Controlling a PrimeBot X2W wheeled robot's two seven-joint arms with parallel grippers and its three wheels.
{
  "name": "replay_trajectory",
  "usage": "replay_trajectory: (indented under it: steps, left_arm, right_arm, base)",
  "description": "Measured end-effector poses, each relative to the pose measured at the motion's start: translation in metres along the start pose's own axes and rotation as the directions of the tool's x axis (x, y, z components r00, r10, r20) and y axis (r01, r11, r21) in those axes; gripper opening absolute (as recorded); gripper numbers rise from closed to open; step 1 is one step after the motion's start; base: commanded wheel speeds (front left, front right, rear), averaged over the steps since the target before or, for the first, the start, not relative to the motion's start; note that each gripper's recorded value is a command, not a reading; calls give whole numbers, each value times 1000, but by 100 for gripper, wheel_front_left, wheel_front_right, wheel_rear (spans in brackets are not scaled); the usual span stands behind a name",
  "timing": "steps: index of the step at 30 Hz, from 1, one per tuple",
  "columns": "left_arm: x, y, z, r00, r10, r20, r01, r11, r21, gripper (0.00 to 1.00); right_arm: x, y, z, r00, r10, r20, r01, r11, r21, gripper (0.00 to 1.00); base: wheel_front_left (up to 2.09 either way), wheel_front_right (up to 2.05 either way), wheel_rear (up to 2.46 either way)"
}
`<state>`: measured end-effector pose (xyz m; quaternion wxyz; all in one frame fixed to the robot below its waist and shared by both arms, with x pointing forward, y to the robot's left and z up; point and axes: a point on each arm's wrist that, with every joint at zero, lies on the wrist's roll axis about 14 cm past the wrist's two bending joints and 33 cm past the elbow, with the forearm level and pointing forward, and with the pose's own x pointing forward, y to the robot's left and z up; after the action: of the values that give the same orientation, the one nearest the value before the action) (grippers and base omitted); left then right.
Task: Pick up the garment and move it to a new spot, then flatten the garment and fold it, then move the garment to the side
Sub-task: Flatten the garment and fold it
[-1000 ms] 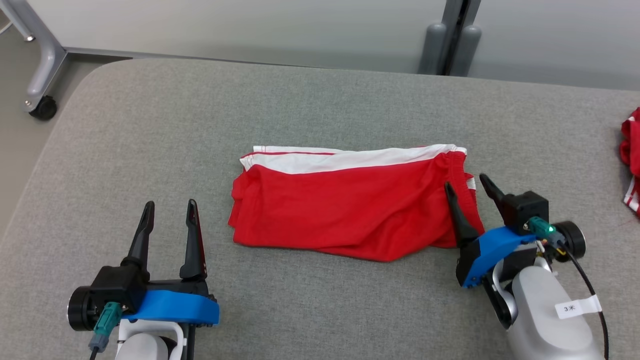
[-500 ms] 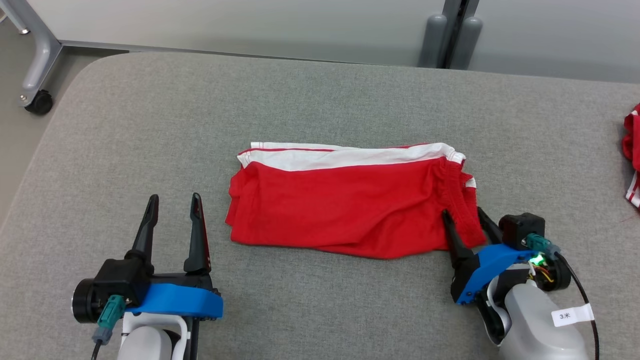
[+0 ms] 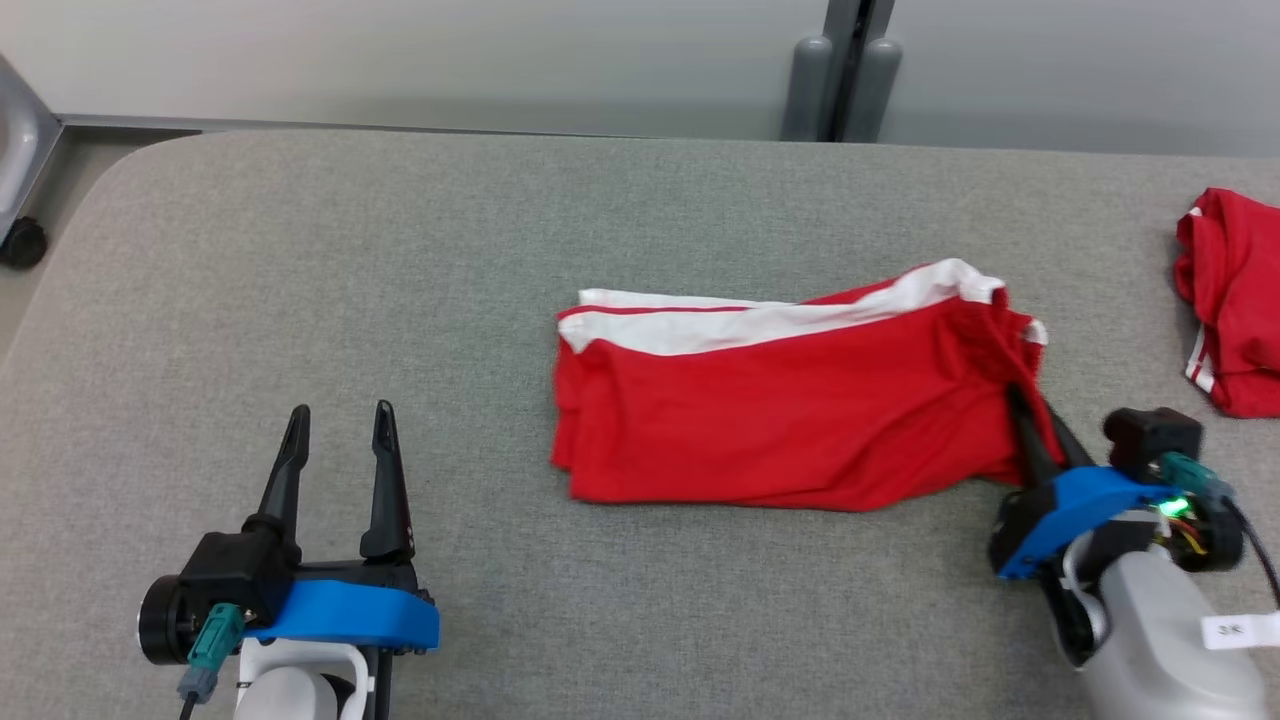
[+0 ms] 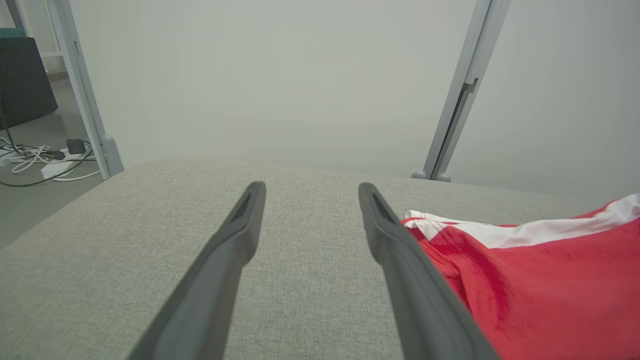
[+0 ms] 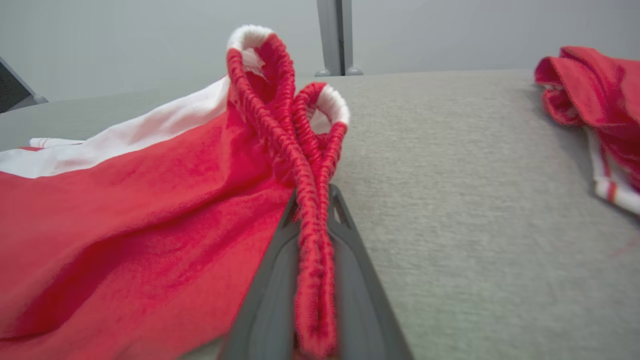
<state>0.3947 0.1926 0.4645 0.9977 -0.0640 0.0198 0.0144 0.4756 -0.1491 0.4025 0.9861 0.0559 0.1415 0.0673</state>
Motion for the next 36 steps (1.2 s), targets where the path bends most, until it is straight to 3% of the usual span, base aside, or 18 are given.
replay_trajectory:
  steps: [6,11,20,27,36]
  left_arm:
    - [2,-10,-1,1000,-29,0,29,1000,-6,100]
    - [3,-14,-4,999,-42,-8,42,999,-9,100]
    - [4,-27,-7,997,-79,-17,78,997,-20,100]
    - [4,-29,-4,997,-82,-9,82,996,-27,100]
    - [4,-20,-2,999,-49,-6,49,998,-40,100]
  right_arm:
    - [-24,-77,16,988,-152,37,154,987,-50,0]
    - [-26,-83,26,985,-166,46,167,985,-36,0]
    - [-9,2,56,995,10,100,-16,998,56,0]
    - [-1,46,67,988,116,103,-122,991,47,0]
    - [12,109,44,959,282,29,-283,958,42,0]
  base:
    - [0,0,0]
    - [0,0,0]
    - [0,0,0]
    - [0,0,0]
    - [0,0,0]
